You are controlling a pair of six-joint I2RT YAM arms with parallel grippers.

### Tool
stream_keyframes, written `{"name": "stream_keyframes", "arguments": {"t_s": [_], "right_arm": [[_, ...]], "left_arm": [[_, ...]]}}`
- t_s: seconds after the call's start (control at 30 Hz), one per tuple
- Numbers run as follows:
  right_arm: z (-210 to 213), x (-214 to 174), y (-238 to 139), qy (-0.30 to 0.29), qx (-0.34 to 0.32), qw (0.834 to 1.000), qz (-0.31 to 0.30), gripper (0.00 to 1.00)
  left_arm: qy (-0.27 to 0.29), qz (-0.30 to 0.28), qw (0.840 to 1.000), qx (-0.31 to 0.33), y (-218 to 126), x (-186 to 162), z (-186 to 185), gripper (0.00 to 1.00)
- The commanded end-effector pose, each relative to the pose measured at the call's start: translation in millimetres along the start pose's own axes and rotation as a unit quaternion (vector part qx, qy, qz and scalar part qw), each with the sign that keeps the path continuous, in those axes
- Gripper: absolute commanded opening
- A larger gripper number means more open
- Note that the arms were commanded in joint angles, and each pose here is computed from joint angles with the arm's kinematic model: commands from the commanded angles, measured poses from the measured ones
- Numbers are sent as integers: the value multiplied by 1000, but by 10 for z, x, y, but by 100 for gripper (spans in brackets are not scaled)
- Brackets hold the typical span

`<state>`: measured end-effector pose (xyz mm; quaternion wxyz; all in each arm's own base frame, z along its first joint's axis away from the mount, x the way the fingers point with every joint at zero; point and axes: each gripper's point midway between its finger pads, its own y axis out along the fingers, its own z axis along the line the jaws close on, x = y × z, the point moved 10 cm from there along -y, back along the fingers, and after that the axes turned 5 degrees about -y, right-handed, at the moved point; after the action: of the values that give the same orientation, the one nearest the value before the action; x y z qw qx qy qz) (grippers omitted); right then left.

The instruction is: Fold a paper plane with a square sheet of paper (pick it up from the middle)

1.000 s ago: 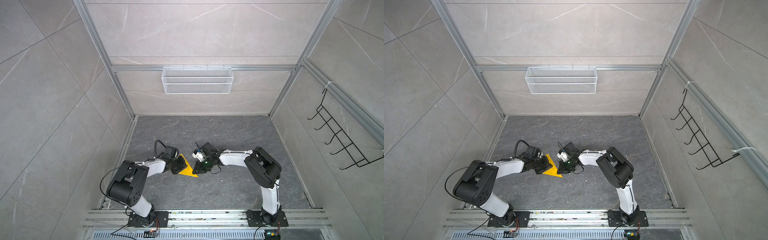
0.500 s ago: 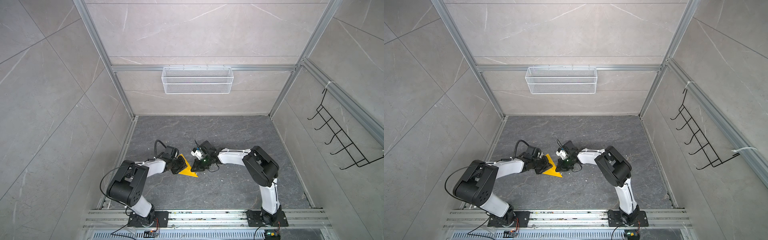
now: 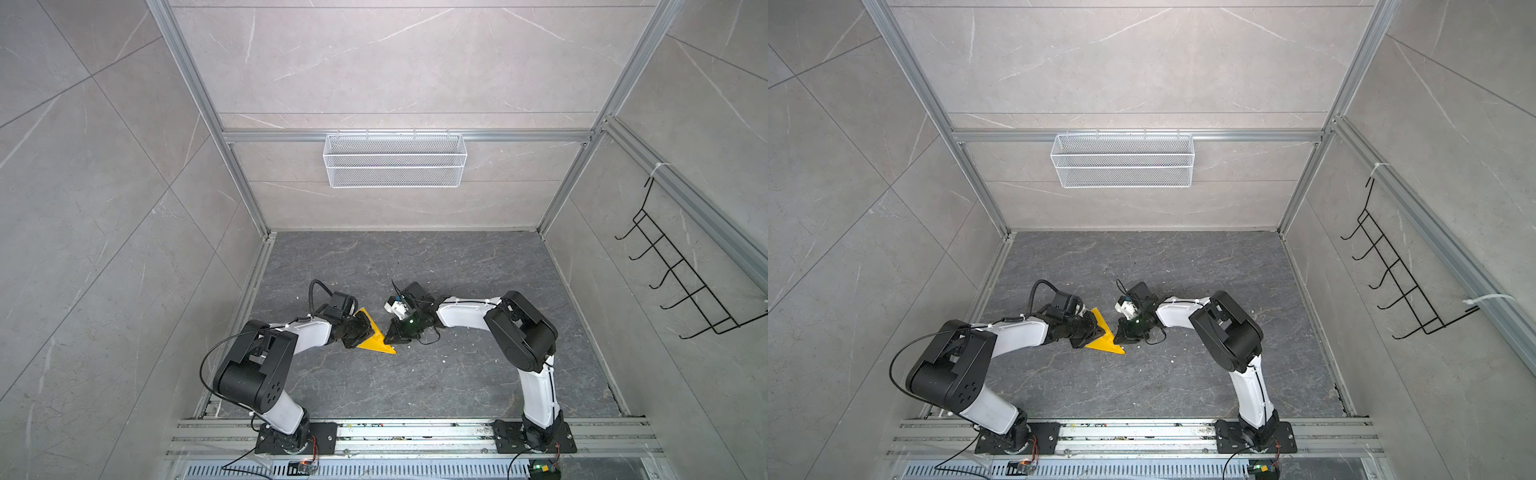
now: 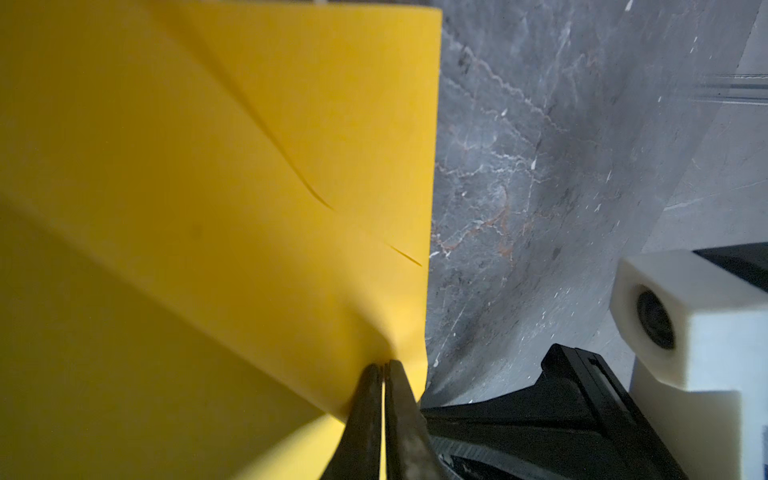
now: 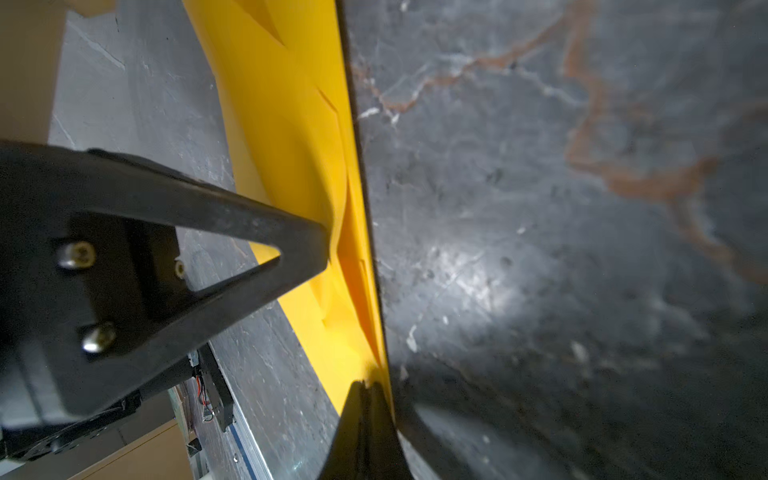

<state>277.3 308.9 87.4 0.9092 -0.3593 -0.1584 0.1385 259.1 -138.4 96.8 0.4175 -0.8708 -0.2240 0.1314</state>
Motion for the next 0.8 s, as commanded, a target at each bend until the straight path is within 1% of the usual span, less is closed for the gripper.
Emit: {"name": "stream_keyframes", "arguments": {"t_s": [0.0,0.37,0.6,0.7,0.77], "right_arm": [[-67,-175,-49,17,-21,999,28,7],[-96,-355,-115,20,-26,998,48,7],[-176,-522,-146,27,-42,997,63,7],[-142,-512,-200,15,-45,997,54,7],[-32,-446,-270,-8,-26,999,31,8]], "left_arm": [[-17,-2,998,61,4,-30,193,11],[-19,-2,998,65,1,-36,210,11],[-19,-2,998,66,-6,-38,209,11],[-18,-2,998,66,-7,-37,205,11],[-16,-2,998,64,-6,-35,196,11]]}}
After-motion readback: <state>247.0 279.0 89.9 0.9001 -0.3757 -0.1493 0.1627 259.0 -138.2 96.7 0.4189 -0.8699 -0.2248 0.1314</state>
